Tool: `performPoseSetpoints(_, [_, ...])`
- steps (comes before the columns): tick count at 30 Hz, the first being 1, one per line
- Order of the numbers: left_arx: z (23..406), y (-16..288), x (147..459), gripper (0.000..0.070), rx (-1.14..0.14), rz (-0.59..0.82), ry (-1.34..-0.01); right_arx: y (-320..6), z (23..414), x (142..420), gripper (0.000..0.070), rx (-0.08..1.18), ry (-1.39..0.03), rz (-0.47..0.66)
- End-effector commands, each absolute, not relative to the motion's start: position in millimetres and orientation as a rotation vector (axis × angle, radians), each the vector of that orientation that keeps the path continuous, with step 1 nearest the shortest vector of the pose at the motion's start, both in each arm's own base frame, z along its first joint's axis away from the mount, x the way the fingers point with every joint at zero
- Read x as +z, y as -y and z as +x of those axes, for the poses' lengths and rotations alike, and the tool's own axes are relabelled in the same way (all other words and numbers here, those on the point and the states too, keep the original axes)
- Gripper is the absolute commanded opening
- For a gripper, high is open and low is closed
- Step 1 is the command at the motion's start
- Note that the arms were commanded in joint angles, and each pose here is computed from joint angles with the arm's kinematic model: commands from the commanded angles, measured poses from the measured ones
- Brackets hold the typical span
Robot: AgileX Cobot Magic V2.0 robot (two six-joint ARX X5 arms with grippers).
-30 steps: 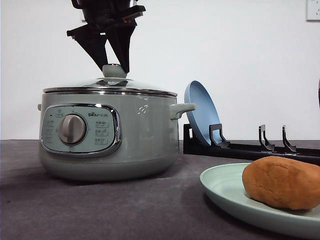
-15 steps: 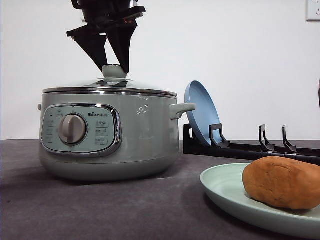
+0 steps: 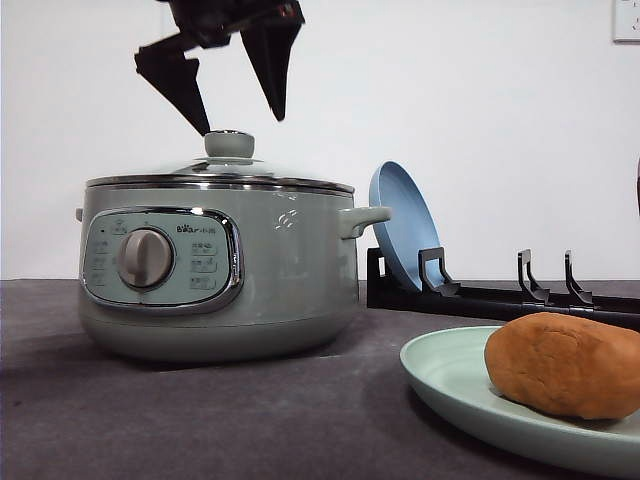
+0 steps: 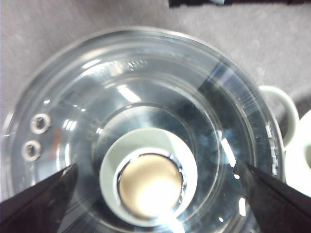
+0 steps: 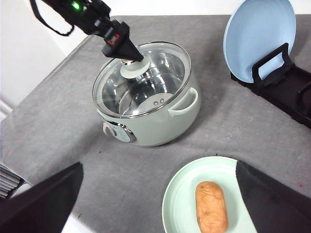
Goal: Transfer potato from steamer to green plate
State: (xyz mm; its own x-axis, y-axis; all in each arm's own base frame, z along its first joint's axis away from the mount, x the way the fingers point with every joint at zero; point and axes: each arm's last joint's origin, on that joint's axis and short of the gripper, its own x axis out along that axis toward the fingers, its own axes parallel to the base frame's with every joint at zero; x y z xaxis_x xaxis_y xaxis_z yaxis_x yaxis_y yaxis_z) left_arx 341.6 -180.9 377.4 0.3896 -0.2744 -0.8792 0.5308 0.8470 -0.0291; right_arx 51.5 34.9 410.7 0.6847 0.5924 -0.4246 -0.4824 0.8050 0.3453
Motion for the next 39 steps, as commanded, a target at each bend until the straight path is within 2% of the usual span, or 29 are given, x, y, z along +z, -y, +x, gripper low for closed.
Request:
performPoseSetpoints(1, [328.7,175.0,402.4,0.07,-0.524,0.247,-0.988,-34.6,49.9,415.7,0.0634,0.619,-0.532,0.215])
performPoseSetpoints(11, [256.1,130.2,472.2,0.07,-0.504,0.176,-0.823,-34.6,49.8,415.7,0.0635,0.628,-0.521,0.181])
performPoseSetpoints(16, [205.9,105.8,489.3,0.07,-0.512,0.159,-0.733,-34.6,49.8,415.6,0.0635,0.639,-0.507,0.139])
performPoseSetpoints(21, [158.6,81.9,478.8,0.07,-0.517,0.141,-0.644,-34.5,49.8,415.6,0.0634,0.65,-0.492,0.094])
performPoseSetpoints(29, [88.1,46.4,435.6,0.07,-0.531,0.088,-0.457,-34.6,49.8,415.4,0.0634,0.662,-0.476,0.045])
performPoseSetpoints(34, [56.7,30.8,411.1,0.07,-0.523,0.026,-0.431,-34.6,49.8,415.5,0.0634,0.664,-0.474,0.042])
performPoseSetpoints(39, [38.1,21.6,407.3,0.07,-0.526,0.008,-0.375,-34.6,49.8,415.4,0.0634,0.663,-0.475,0.042])
